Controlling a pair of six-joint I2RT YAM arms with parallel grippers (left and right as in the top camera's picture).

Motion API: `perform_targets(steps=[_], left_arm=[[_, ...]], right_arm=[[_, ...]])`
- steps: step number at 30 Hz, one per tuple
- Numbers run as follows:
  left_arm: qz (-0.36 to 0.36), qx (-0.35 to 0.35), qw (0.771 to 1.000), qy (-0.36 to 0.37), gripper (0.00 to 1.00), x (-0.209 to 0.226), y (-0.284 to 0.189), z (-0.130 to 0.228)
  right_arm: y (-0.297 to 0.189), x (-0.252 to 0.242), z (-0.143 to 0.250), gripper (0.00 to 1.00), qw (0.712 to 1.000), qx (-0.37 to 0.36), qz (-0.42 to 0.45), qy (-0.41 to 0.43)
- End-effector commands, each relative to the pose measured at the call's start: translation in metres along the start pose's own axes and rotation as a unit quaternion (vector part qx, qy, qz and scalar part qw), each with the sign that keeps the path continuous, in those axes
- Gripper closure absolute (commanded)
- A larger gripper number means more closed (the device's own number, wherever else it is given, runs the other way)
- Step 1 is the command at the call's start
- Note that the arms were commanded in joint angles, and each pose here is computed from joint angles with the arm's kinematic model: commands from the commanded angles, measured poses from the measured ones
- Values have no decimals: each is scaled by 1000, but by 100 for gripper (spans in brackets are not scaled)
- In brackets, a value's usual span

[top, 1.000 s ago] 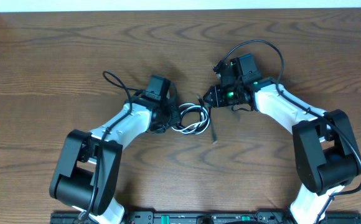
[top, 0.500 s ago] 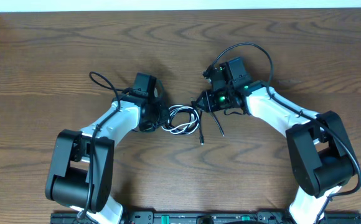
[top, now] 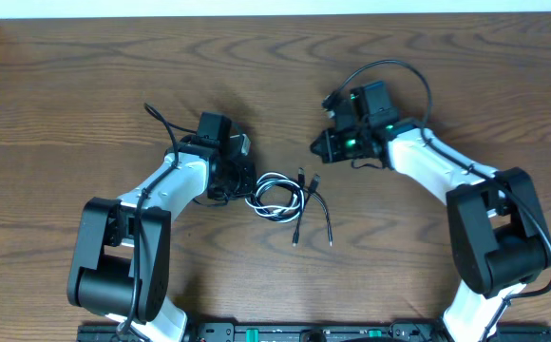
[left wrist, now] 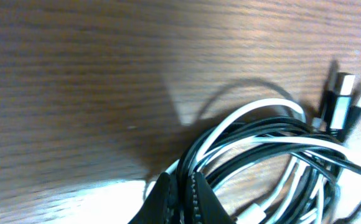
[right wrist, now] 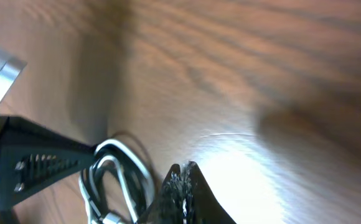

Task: Untangle cables

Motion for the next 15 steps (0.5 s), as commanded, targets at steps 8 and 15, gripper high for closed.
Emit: perform_targets(steps=[8,15], left_arm=[[83,13,996,37,92,-23,3,0],[128,-2,991,31,92,-39,0,-9]], right_arm=[[-23,-13,2,79,999,10,6,33],[-19,-6,12,78,999,33,1,36]])
Point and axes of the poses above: each gripper's point midway between its finger pads, its own y axis out along the fingers, its own x axis along the line the jaws close on, z = x × y, the point moved 3 cm from there along -y, back along the fingers, and after that the axes turned 14 degrees about -y, right-handed, at the moved point
